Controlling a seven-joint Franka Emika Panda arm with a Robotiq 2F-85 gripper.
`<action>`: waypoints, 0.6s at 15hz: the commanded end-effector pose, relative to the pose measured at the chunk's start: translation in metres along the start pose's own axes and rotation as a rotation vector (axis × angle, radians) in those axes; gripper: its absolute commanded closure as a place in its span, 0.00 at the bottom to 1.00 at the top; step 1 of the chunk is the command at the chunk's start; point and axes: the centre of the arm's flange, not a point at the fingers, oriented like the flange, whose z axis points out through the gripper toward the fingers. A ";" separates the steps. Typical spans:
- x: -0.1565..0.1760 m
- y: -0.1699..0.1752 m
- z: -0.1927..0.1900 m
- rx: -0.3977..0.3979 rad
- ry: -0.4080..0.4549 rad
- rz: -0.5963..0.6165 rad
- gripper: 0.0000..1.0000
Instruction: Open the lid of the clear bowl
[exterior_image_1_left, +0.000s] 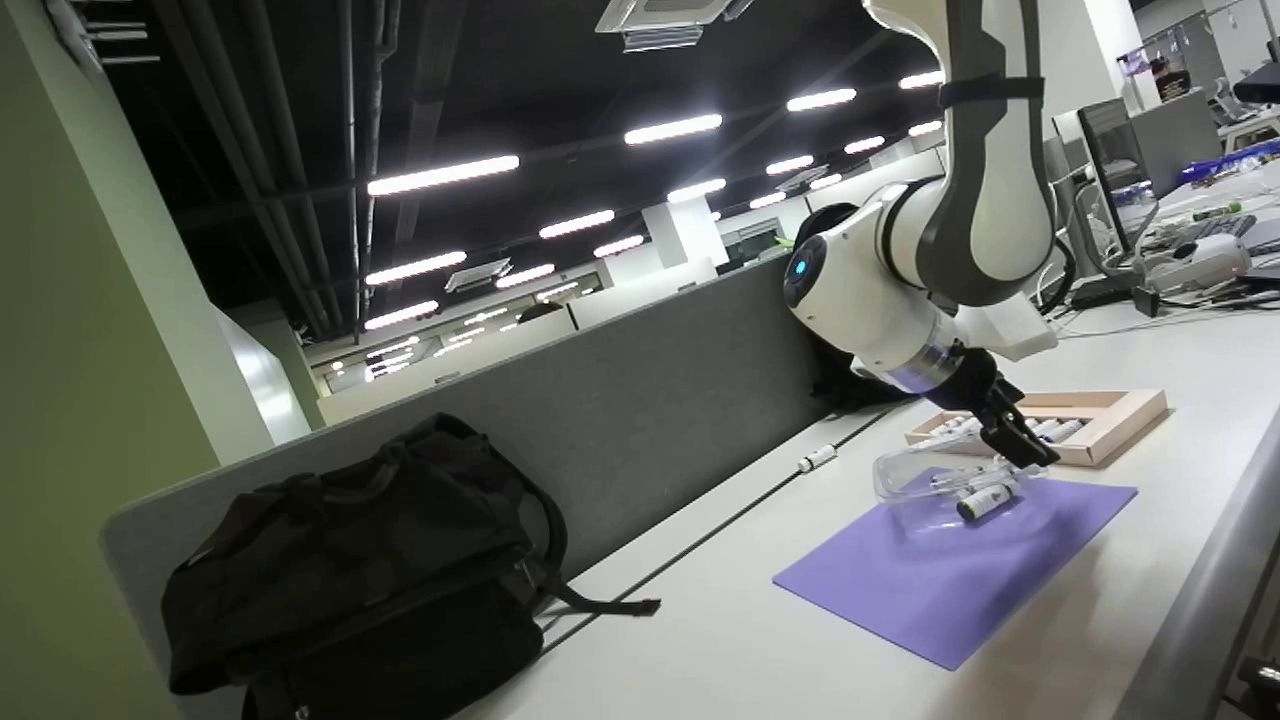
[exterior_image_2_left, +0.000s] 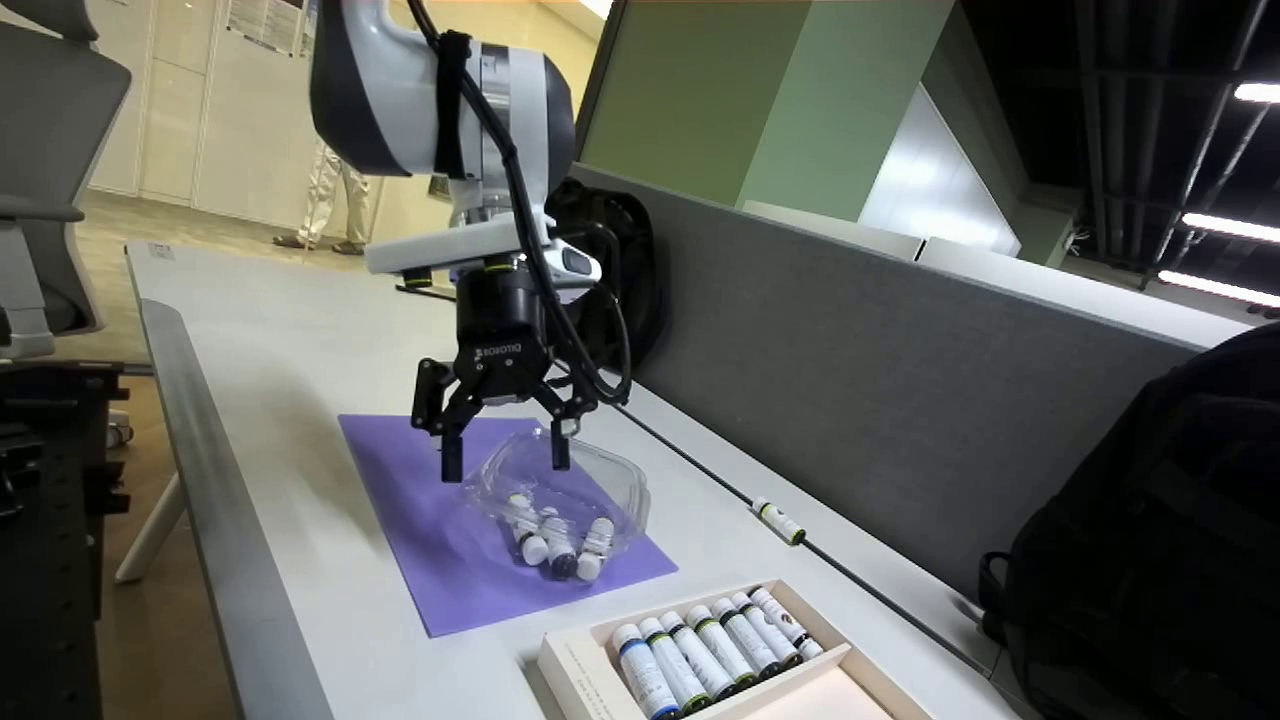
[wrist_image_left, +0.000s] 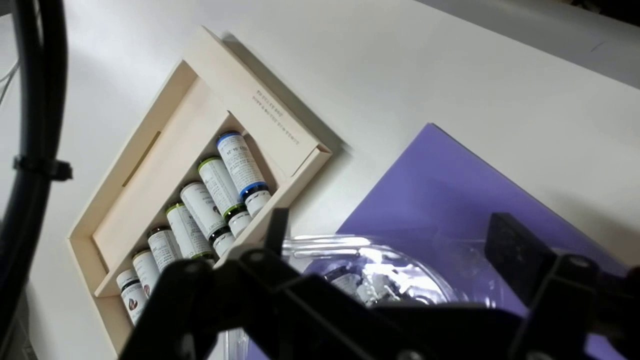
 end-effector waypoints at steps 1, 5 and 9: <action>0.003 0.004 0.001 -0.020 0.008 0.019 0.00; 0.003 0.004 0.002 -0.021 0.004 0.021 0.00; 0.002 0.006 0.005 -0.027 0.003 0.023 0.00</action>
